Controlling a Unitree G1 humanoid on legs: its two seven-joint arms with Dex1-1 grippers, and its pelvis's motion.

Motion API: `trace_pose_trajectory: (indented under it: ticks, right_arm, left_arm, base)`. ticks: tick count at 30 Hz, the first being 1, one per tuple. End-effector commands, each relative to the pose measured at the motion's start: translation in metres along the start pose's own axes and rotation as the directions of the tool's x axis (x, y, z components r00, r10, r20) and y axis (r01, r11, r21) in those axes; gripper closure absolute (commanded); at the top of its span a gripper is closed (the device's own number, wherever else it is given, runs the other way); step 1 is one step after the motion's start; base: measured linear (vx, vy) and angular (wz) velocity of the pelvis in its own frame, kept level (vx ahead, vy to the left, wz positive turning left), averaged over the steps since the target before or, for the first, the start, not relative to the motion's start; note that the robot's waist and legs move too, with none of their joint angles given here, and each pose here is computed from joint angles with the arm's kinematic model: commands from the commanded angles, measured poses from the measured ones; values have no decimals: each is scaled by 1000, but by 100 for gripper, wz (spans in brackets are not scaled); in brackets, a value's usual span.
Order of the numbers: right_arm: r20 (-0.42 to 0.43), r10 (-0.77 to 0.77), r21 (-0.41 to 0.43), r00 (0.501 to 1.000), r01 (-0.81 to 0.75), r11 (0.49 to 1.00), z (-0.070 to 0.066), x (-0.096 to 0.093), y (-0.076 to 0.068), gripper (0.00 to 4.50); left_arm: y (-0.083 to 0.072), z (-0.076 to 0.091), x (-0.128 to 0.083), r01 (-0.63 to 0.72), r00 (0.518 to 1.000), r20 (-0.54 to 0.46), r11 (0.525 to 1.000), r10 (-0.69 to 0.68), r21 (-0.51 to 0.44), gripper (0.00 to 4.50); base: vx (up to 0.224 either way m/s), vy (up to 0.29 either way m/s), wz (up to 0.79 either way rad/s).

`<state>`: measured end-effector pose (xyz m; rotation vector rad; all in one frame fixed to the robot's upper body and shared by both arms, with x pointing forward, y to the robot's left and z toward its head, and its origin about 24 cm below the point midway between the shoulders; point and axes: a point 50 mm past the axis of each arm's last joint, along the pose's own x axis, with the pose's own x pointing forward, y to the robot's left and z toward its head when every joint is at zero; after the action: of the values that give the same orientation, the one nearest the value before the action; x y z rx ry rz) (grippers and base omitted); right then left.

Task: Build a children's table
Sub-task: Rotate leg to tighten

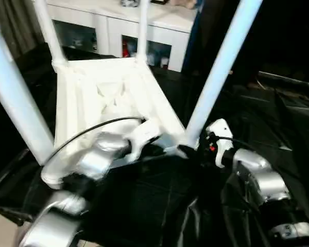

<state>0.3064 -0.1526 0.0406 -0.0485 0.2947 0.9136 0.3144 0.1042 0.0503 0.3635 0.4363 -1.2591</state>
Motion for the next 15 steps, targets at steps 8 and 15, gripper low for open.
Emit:
trace_pose_trajectory:
  ticks: [8,15]
  right_arm:
    - [-70,154,-62,986,-159,985,0,-9,1,40]
    - [-78,198,-56,977,-203,978,-1,-9,5,77]
  left_arm:
    - [-15,-16,-15,142,989,43,987,-139,-73,450]
    - [-17,-18,-21,140,990,41,987,-137,-82,450]
  base:
    - [0,0,0]
    - [0,0,0]
